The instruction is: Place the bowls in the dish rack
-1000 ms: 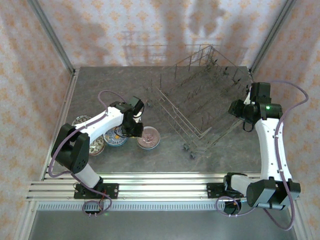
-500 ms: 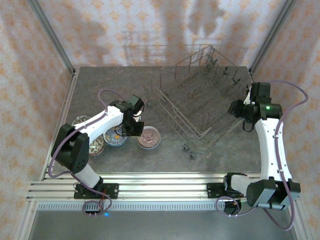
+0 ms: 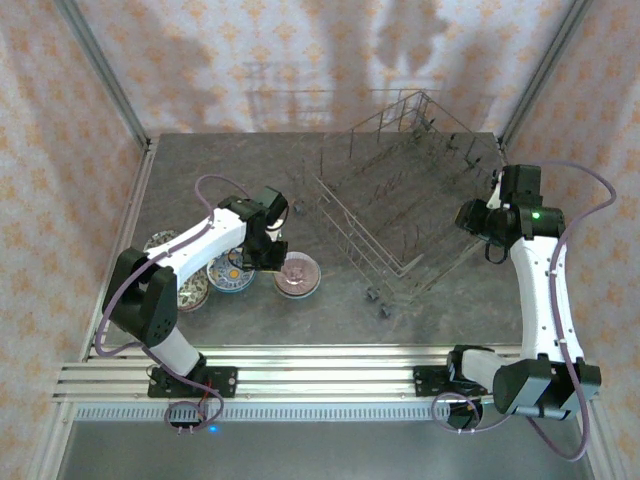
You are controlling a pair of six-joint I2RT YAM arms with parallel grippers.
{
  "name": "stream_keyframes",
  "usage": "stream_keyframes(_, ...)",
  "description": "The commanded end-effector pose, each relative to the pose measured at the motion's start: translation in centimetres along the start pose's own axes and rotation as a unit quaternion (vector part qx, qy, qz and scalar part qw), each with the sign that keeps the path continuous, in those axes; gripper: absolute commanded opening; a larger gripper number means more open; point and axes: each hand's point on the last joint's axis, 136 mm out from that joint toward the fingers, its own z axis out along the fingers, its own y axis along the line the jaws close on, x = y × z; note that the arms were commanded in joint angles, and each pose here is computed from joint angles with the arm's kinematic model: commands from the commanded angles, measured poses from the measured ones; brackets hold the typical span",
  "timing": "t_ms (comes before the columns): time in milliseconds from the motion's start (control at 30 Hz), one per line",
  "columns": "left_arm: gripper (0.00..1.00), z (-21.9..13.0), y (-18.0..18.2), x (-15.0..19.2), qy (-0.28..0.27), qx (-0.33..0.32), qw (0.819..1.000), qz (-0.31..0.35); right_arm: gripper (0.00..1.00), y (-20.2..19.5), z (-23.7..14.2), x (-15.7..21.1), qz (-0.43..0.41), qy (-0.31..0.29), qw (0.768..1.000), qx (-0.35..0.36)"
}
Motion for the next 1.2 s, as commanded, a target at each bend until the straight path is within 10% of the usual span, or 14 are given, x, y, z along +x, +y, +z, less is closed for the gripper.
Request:
stream_keyframes(0, 0.07, -0.7, -0.1, 0.2, 0.006, -0.010, 1.000, 0.010, 0.51, 0.2, 0.3, -0.1, 0.003, -0.006, 1.000, -0.005)
stream_keyframes(1167, 0.33, 1.5, 0.2, 0.4, 0.025, -0.026, 0.999, 0.000, 0.51, 0.1, 1.2, 0.2, 0.003, -0.001, 1.000, -0.007)
